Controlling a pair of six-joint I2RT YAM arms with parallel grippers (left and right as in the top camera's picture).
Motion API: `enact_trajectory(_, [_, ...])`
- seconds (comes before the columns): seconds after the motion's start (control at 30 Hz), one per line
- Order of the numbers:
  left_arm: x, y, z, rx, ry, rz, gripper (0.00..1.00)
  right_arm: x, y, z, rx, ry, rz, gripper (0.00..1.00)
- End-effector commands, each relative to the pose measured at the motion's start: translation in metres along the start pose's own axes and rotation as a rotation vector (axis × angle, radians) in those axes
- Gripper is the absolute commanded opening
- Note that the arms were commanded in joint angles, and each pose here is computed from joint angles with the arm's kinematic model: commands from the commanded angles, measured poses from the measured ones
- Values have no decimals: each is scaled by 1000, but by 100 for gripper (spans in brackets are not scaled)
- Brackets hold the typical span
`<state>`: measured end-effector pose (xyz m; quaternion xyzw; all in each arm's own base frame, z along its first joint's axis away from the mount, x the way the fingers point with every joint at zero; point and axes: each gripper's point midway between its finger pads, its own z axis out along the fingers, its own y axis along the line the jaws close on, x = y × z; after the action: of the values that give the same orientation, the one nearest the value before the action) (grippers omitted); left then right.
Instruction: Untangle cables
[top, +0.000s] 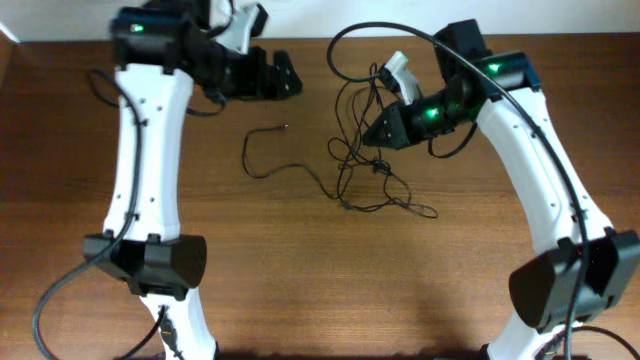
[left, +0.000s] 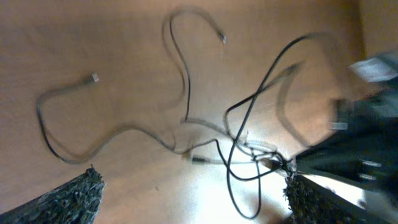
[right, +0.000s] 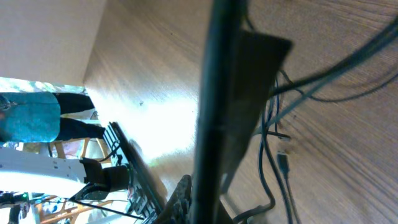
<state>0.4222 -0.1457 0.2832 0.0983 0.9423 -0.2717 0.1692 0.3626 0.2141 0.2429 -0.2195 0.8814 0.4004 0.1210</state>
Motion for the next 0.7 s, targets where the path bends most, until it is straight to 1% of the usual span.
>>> enact_trajectory(0.0, [26,-42,54,288,109,154,83,-8,15,-15,18,-45,-21,4])
enact_trajectory(0.03, [30,-58,64,382,106,219,76,-8,16,-15,14,-43,-20,4])
enact_trajectory(0.07, [32,-71,77,439,100,265,71,-8,16,-15,10,-43,-19,4])
enact_trajectory(0.1, [33,-78,86,447,96,295,68,-8,18,-15,0,-44,-20,4])
enact_trajectory(0.17, [34,-95,99,467,78,364,66,-8,19,-15,-4,-45,-20,4])
enact_trajectory(0.2, [32,-102,104,461,65,401,61,-8,19,-15,-5,-45,-20,4])
enact_trajectory(0.23, [31,-105,111,425,56,434,57,-8,21,-15,-15,-46,-21,4])
enact_trajectory(0.27, [31,-105,116,389,54,453,56,-8,22,-15,-23,-46,-21,4])
enact_trajectory(0.37, [32,-104,121,361,58,462,55,-8,25,-15,-42,-48,-22,4])
enact_trajectory(0.4, [30,-98,126,330,61,457,55,-8,27,-15,-50,-48,-23,4])
enact_trajectory(0.43, [29,-91,132,297,68,433,57,-9,32,-16,-83,-52,-34,4])
enact_trajectory(0.53, [29,-82,154,293,94,379,61,-9,43,-21,-115,-67,-64,4])
enact_trajectory(0.6, [26,-76,170,292,96,375,61,-8,54,-31,-112,-87,-89,4])
enact_trajectory(0.63, [25,-73,176,284,95,367,59,-7,60,-36,-111,-97,-100,4])
enact_trajectory(0.67, [22,-62,184,229,96,325,58,-4,66,-42,-109,-106,-111,4])
